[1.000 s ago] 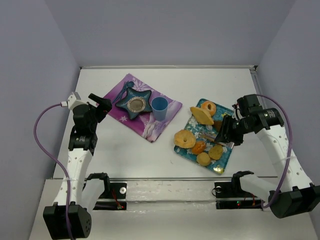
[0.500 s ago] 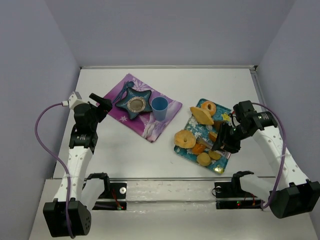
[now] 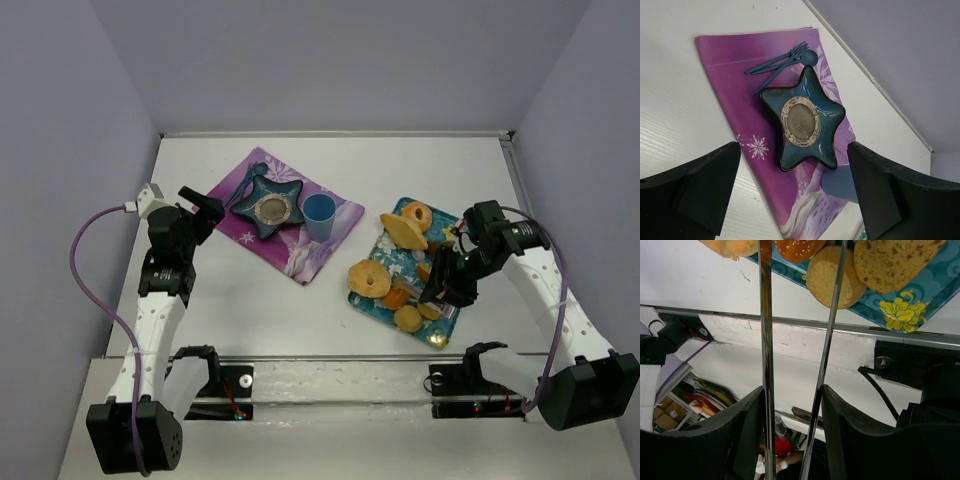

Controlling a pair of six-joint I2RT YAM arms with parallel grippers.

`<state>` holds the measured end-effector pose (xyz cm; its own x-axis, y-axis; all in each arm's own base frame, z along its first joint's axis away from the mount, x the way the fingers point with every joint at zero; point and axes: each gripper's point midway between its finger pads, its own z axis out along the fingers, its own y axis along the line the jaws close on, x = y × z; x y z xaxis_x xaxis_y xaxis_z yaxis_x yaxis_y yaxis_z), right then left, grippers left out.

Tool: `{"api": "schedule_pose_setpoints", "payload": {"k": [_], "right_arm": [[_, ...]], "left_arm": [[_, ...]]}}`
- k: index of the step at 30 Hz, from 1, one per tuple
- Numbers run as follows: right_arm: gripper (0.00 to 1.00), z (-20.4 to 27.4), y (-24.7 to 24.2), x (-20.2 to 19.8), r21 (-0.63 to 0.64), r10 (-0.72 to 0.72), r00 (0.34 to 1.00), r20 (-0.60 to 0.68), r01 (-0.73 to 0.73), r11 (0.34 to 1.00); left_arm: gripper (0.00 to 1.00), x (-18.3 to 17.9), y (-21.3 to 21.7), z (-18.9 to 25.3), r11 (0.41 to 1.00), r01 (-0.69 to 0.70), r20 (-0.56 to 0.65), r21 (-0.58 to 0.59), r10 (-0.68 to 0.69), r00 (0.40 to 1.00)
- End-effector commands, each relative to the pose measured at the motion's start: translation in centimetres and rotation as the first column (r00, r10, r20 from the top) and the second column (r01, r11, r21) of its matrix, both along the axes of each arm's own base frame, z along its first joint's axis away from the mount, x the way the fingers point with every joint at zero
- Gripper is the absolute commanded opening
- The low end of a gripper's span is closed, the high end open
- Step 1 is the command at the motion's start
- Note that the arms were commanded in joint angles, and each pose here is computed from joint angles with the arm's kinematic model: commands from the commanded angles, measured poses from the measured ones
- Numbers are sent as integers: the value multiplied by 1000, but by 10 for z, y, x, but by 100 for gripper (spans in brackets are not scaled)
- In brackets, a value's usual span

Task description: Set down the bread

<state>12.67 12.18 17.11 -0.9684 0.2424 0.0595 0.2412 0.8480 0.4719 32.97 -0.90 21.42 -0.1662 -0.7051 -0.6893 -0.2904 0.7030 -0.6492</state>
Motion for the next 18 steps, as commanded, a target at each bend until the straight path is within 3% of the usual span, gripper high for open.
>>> {"api": "schedule_pose_setpoints", "payload": {"k": [1, 9, 15, 18], "right_arm": [[49, 3, 2, -25, 31, 37, 994, -102, -34, 999], [34, 6, 7, -21, 64, 65, 992, -106, -59, 996], [12, 13, -6, -6, -40, 34, 998, -50, -35, 999], [7, 21, -16, 5, -113, 5, 1000, -3, -5, 994]], "left_arm": [[99, 2, 2, 0, 1000, 2, 22, 17, -3, 1000], [99, 2, 3, -1, 1000, -5, 17, 19, 5, 1000], [99, 2, 5, -1, 1000, -12, 17, 21, 12, 1000], [99, 2, 5, 0, 1000, -16, 19, 24, 16, 1000]]}}
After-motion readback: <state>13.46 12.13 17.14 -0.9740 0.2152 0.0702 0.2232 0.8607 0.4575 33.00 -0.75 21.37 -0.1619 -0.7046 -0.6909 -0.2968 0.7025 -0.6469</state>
